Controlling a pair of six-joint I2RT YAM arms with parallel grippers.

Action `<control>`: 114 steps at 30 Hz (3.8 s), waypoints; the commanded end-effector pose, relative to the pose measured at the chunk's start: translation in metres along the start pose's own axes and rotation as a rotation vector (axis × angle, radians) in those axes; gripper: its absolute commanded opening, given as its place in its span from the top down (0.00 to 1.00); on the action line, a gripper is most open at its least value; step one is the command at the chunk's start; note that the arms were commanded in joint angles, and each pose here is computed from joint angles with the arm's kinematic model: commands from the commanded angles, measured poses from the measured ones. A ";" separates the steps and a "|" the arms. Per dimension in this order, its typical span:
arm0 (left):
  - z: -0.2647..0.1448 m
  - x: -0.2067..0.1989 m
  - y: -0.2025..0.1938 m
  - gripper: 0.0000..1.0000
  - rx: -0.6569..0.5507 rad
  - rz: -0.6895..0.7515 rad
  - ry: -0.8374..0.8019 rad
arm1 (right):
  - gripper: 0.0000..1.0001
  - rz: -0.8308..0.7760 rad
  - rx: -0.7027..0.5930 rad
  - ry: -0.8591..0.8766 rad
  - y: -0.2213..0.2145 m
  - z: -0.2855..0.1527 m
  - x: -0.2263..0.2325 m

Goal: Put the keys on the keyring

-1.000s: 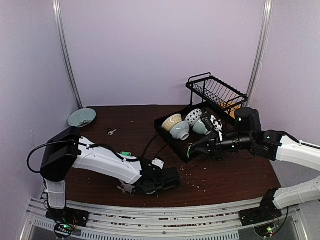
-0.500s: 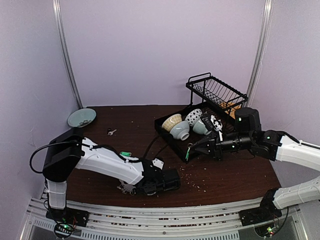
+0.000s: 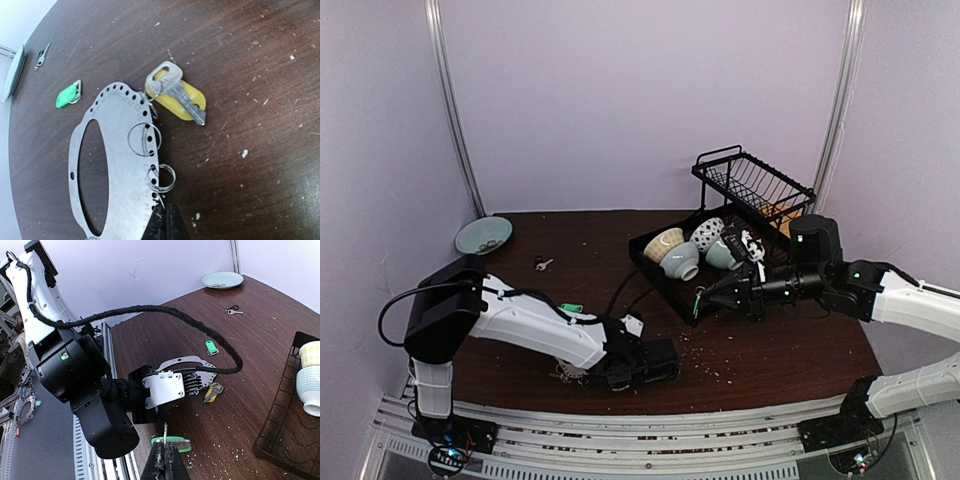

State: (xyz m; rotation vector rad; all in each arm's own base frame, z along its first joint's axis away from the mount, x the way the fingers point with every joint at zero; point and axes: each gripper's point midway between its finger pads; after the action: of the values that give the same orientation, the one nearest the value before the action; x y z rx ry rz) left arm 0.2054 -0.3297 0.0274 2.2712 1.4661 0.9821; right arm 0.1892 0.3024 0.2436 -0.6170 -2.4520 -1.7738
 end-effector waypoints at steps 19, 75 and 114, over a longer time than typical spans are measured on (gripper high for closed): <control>-0.163 -0.009 0.067 1.00 -0.538 0.273 -0.809 | 1.00 -0.019 -0.035 0.041 0.010 -0.004 0.012; -0.280 0.022 0.173 1.00 -1.140 0.291 -0.392 | 1.00 0.043 -0.080 0.208 0.079 -0.031 0.090; -0.274 0.001 0.160 1.00 -1.178 0.337 -0.387 | 1.00 0.193 0.029 0.152 0.033 0.007 0.062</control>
State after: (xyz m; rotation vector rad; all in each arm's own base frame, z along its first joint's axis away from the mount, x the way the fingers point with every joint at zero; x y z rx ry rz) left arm 0.1389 -0.4347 0.2938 1.7112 0.1491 1.0026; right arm 0.1424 0.3298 0.2793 -0.6505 -2.2771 -1.6039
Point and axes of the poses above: each gripper's point midway between its finger pads, its own z axis out along the fingers, its own x axis along the line the jaws close on, y = z × x
